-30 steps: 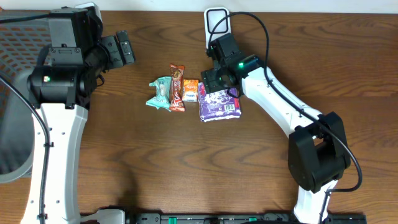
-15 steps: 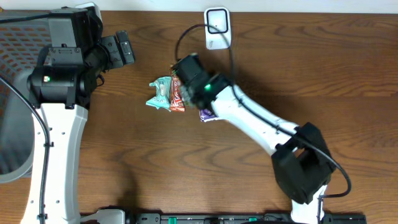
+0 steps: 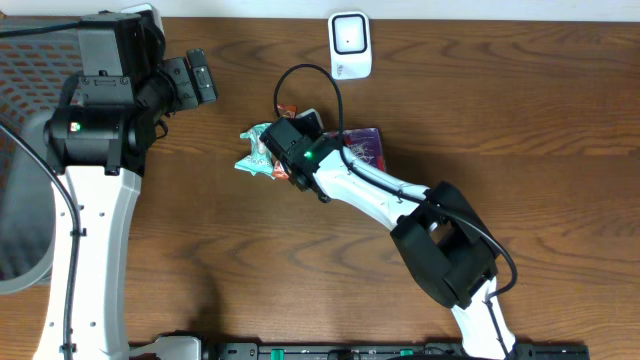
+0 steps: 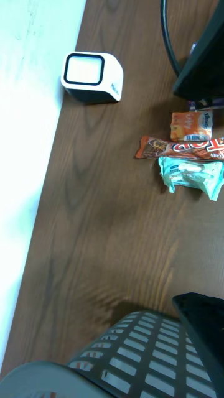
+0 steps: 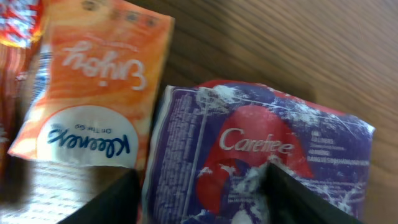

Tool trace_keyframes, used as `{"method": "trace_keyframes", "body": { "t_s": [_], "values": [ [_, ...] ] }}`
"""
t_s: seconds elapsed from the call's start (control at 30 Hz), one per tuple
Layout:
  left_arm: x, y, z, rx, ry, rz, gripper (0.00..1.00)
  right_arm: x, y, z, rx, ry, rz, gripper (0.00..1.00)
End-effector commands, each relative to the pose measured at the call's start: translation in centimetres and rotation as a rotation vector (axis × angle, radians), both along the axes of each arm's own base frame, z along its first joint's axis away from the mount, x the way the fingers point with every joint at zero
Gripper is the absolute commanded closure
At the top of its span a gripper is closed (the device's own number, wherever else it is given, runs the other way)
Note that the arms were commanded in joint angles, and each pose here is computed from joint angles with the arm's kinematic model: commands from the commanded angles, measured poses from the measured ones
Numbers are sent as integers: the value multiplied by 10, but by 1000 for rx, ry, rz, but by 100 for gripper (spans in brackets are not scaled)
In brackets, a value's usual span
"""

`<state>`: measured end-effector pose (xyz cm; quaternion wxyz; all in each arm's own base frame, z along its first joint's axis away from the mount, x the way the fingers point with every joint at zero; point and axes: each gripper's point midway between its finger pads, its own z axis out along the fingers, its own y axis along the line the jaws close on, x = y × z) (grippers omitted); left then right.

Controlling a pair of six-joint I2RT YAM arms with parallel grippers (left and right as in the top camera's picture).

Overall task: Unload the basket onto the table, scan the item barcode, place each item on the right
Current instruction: 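Carry the pink package rightward and lower it onto the table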

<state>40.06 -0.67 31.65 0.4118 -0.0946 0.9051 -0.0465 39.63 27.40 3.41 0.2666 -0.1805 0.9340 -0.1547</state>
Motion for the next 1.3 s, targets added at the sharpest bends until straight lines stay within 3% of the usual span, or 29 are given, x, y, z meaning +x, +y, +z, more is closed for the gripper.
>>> {"method": "trace_keyframes", "body": {
  "t_s": [0.0,0.17,0.23,0.27,0.4,0.57,0.77,1.03,1.27],
  "values": [
    [2,3,2,5,-5,15,2,5,-6,3,-42,-52,-43,54],
    [2,3,2,5,-5,15,2,4,-9,-9,-42,-43,-73,72],
    [2,3,2,5,-5,15,2,3,-11,-17,-58,-28,-73,94],
    [2,3,2,5,-5,15,2,2,-12,-17,-63,-22,-72,99],
    [2,3,2,5,-5,15,2,4,-12,-6,-57,-36,-75,99],
    [2,3,2,5,-5,15,2,22,-22,47,32,-81,-120,99],
    [2,3,2,5,-5,15,2,40,-16,111,461,62,2,99],
    [2,3,2,5,-5,15,2,24,-13,147,1069,396,238,99],
    [2,3,2,5,-5,15,2,26,-35,146,1332,503,262,99]
  ]
}}
